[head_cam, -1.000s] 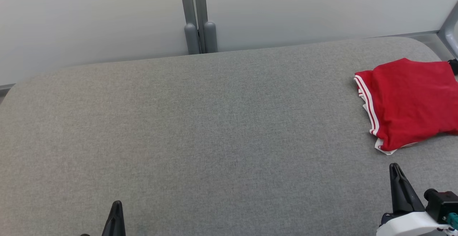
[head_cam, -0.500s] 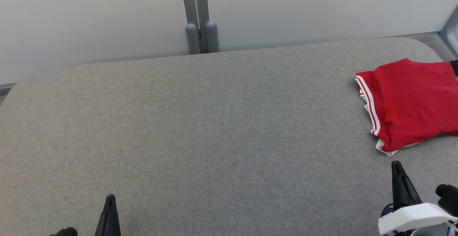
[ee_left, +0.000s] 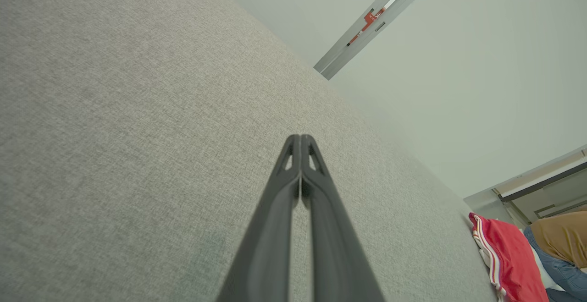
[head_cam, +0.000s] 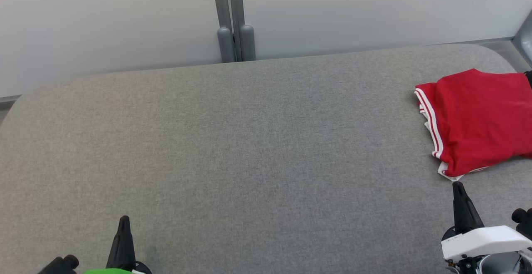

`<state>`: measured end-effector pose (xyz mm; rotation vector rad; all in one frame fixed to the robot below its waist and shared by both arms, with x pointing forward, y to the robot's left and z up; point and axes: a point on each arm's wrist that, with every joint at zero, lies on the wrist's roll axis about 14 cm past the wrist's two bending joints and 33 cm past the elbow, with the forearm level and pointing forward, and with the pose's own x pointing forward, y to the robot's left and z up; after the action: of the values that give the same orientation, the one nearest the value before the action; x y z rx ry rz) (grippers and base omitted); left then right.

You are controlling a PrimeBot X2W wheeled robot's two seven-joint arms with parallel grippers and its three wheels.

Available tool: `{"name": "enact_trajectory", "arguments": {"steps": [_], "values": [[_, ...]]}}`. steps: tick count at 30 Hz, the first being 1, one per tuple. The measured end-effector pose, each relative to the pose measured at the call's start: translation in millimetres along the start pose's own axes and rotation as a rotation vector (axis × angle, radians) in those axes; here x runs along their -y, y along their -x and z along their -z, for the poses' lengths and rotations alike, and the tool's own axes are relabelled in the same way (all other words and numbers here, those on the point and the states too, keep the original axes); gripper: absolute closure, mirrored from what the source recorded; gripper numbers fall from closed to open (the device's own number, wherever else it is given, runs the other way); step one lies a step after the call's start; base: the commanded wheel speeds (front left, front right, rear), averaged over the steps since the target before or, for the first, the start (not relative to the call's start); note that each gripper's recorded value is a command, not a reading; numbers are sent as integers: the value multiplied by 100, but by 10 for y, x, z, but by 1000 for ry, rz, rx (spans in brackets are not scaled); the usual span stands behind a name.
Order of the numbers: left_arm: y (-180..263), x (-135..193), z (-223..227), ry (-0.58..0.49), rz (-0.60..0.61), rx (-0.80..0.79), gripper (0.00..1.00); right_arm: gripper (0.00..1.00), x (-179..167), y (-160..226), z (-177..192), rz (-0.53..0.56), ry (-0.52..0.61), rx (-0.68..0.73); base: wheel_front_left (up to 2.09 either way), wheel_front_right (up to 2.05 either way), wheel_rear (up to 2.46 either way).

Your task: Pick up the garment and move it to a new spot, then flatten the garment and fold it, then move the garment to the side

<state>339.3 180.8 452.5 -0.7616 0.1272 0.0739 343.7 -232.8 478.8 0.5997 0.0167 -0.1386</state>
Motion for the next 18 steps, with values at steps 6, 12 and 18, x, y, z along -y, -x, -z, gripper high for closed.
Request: {"name": "enact_trajectory", "arguments": {"steps": [6, 12, 18], "values": [[-38, -2, -30, 71, -5, -1, 100, 100, -12, -30, 11, 4, -87, -9, 0, 0, 0], [-79, 14, -73, 142, -1, 5, 100, 100, -33, -59, 17, 4, -173, -15, 0, 0, 0], [-119, 32, -114, 207, 4, 9, 100, 100, -67, -99, 7, -1, -253, -17, 0, 0, 0]]}}
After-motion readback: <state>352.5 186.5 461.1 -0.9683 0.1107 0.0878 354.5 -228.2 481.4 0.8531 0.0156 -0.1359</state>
